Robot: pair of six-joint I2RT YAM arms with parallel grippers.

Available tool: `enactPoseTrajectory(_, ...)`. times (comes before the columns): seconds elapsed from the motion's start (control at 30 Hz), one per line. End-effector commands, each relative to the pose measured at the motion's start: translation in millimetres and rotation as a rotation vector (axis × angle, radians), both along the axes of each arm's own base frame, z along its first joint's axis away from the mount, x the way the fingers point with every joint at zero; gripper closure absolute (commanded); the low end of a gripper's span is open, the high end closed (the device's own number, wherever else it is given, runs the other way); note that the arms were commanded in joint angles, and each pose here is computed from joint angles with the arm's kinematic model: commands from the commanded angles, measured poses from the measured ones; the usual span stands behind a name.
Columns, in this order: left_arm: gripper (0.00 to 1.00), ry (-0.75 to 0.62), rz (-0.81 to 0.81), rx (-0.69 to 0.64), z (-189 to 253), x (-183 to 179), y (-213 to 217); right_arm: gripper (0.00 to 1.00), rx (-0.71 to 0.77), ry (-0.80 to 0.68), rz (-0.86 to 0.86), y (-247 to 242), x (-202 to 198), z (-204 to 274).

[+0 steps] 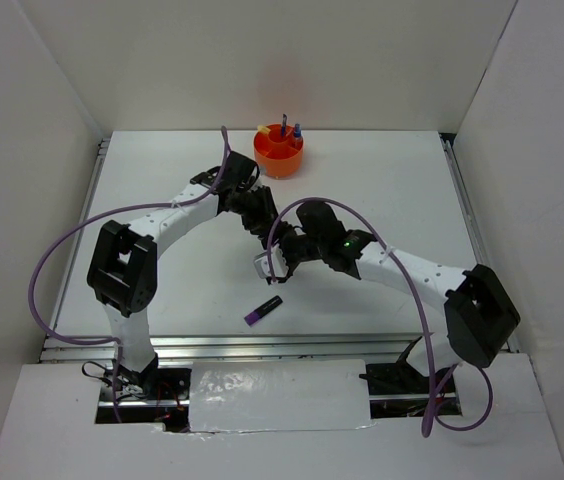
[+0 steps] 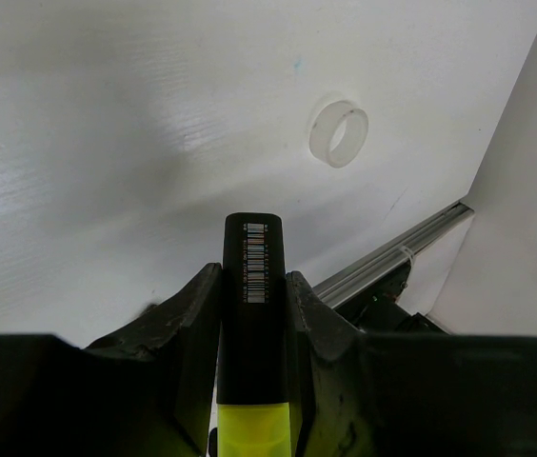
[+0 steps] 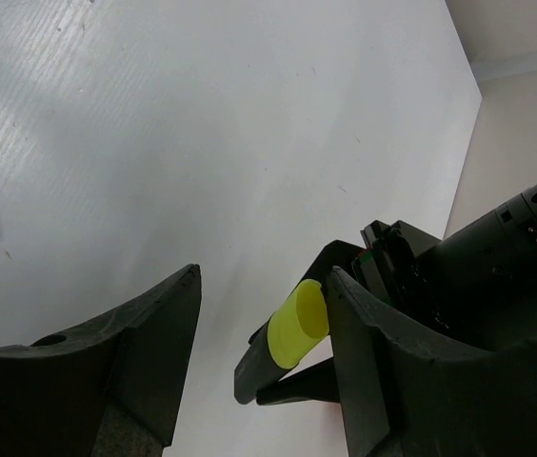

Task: Sort the stationery into containers
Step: Pass the stationery from the left arm to the right

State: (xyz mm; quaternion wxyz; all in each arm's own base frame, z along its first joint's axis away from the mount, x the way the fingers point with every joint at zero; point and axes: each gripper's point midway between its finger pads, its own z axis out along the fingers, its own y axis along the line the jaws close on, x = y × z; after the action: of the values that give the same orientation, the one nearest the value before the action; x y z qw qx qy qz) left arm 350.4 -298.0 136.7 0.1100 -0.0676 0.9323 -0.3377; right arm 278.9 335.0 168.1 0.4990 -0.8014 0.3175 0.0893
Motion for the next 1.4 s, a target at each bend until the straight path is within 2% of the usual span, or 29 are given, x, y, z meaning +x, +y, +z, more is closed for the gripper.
enactPoseTrajectory(0.0, 0.99, 0.002, -0.024, -0.033, 14.5, -9.2, -2.9, 0.38, 0.089, -0.115, -0.018, 1.4, 9.6, 41.4)
enactPoseTrajectory(0.3, 1.0, 0.031, -0.013, -0.062, 10.2, -8.1, 0.1, 0.35, 0.096, -0.128, -0.007, -2.3, 3.1, 43.1)
enactPoseTrajectory(0.57, 1.0, 0.002, -0.011, -0.056, 18.8, -6.4, 2.1, 0.48, -0.011, -0.06, -0.062, -6.7, 19.5, 19.9)
enactPoseTrajectory(0.87, 1.0, -0.03, -0.006, -0.033, 23.1, -3.6, 3.7, 0.52, -0.072, -0.009, -0.102, -6.5, 27.6, 10.2)
enactPoseTrajectory(1.1, 1.0, -0.049, 0.021, 0.018, 21.2, 0.0, 10.6, 0.66, -0.114, 0.014, -0.111, -3.9, 23.9, 5.7)
enactPoseTrajectory(1.23, 1.0, -0.048, 0.032, 0.029, 19.5, 0.4, 12.6, 0.66, -0.122, 0.024, -0.13, -0.8, 23.0, 5.5)
enactPoseTrajectory(1.37, 1.0, -0.05, 0.037, 0.027, 20.3, 1.8, 12.0, 0.57, -0.118, 0.034, -0.158, 4.1, 25.5, 3.7)
